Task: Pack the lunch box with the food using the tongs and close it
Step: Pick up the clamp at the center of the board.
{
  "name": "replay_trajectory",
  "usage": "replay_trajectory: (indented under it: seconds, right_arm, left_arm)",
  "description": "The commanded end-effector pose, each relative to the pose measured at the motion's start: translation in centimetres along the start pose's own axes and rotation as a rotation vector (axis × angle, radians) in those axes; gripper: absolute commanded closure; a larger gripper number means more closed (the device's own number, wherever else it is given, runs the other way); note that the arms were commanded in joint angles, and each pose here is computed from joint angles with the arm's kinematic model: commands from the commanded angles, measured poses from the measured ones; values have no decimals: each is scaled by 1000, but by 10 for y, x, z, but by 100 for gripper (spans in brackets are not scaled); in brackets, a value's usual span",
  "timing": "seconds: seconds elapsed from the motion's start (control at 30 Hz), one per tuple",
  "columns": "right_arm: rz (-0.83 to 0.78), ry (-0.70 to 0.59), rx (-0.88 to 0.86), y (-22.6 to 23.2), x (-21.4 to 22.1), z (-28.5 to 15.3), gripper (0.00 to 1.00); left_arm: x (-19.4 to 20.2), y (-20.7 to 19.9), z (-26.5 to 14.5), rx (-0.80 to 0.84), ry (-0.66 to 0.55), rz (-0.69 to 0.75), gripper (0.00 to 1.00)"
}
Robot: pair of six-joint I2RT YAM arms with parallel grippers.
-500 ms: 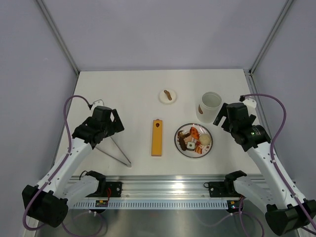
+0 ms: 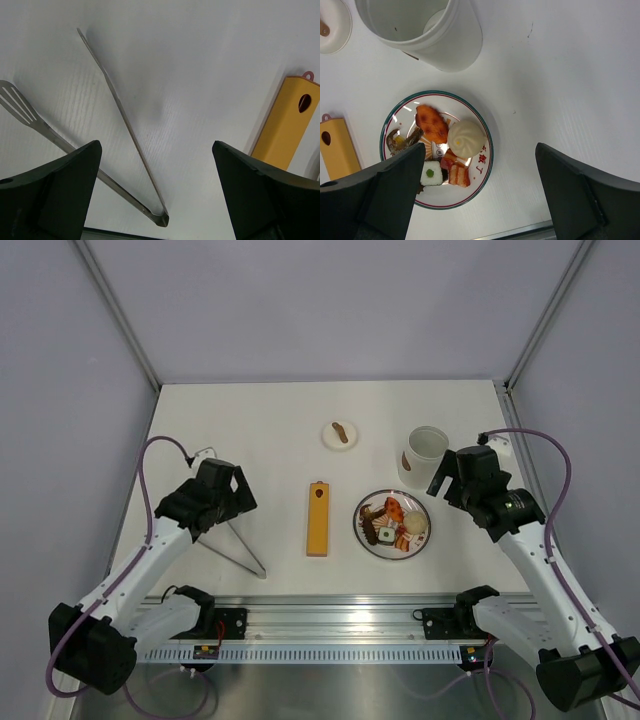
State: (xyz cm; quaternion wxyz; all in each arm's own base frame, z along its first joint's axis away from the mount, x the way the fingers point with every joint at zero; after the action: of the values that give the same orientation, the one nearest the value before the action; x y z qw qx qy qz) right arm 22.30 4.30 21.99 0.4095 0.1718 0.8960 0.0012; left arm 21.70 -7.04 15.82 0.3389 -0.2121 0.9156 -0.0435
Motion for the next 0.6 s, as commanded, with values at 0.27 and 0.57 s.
replay_trajectory:
  seconds: [0.27, 0.57]
  right_arm:
    - [-21, 67, -99, 13, 2, -13, 1]
    - [-25, 91, -111, 13, 4, -19, 0]
  left_arm:
    - [36, 4, 32, -69, 22, -181, 16]
    - [49, 12, 51, -145, 37, -187, 28]
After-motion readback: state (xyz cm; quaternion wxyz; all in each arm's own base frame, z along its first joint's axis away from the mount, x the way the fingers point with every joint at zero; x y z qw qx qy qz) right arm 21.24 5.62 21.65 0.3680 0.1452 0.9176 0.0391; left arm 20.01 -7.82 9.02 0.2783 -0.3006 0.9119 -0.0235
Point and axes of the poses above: each gripper's point midway between its finger pads, its own z axis out along the fingers, its own y axis along the line the jaws close on, x = y × z, the point moved 4 cm from there along -z, back along the fingers, and after that the axes turned 3 degrees about -z, right-handed, at the moved point
